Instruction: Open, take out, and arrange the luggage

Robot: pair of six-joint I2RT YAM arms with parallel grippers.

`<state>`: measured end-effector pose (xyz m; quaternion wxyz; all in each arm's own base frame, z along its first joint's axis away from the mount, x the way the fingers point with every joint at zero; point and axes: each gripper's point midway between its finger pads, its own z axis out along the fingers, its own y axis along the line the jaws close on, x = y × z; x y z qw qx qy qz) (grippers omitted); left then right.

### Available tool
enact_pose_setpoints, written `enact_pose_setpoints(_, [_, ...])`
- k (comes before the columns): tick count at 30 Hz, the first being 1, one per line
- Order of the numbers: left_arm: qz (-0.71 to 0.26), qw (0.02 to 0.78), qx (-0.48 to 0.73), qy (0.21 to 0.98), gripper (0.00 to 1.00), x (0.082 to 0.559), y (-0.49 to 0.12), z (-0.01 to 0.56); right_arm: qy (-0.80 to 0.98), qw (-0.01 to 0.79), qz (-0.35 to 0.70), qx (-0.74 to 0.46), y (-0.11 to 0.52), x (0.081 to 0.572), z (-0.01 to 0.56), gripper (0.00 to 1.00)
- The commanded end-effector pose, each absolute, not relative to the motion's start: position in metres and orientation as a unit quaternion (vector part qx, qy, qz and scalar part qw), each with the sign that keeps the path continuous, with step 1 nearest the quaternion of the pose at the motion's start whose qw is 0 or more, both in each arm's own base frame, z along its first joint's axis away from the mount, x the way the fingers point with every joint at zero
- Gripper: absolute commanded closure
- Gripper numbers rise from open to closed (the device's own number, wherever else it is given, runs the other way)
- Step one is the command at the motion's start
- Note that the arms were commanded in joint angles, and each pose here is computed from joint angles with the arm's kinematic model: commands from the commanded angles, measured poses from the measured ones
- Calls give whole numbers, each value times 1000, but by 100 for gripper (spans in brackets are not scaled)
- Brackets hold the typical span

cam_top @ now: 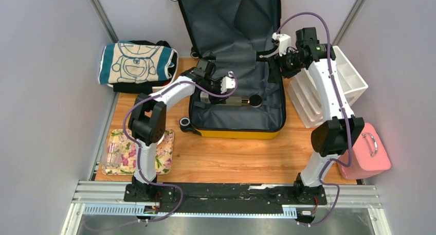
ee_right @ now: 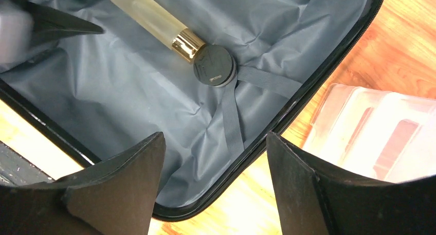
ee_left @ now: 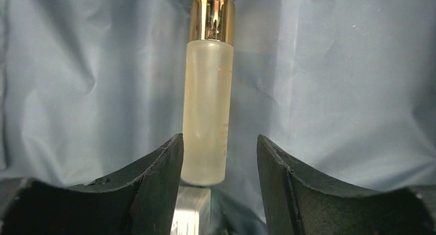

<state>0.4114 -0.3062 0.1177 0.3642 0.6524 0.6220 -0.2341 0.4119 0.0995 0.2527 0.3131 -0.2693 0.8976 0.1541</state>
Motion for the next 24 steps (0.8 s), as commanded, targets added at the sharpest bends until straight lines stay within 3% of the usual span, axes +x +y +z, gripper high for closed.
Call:
enact_pose_setpoints(1, [-188, 390, 695, 574, 39, 434, -321, 103, 886, 340, 158, -272, 106, 399, 273, 24])
enact_pose_setpoints(17, [-112, 349, 730, 577, 46, 437, -326, 12, 892, 326, 152, -273, 102, 390, 263, 23])
enact_pose_setpoints(24, [-123, 339, 732, 577, 28, 431, -328, 2, 894, 322, 155, -268, 102, 391, 261, 20])
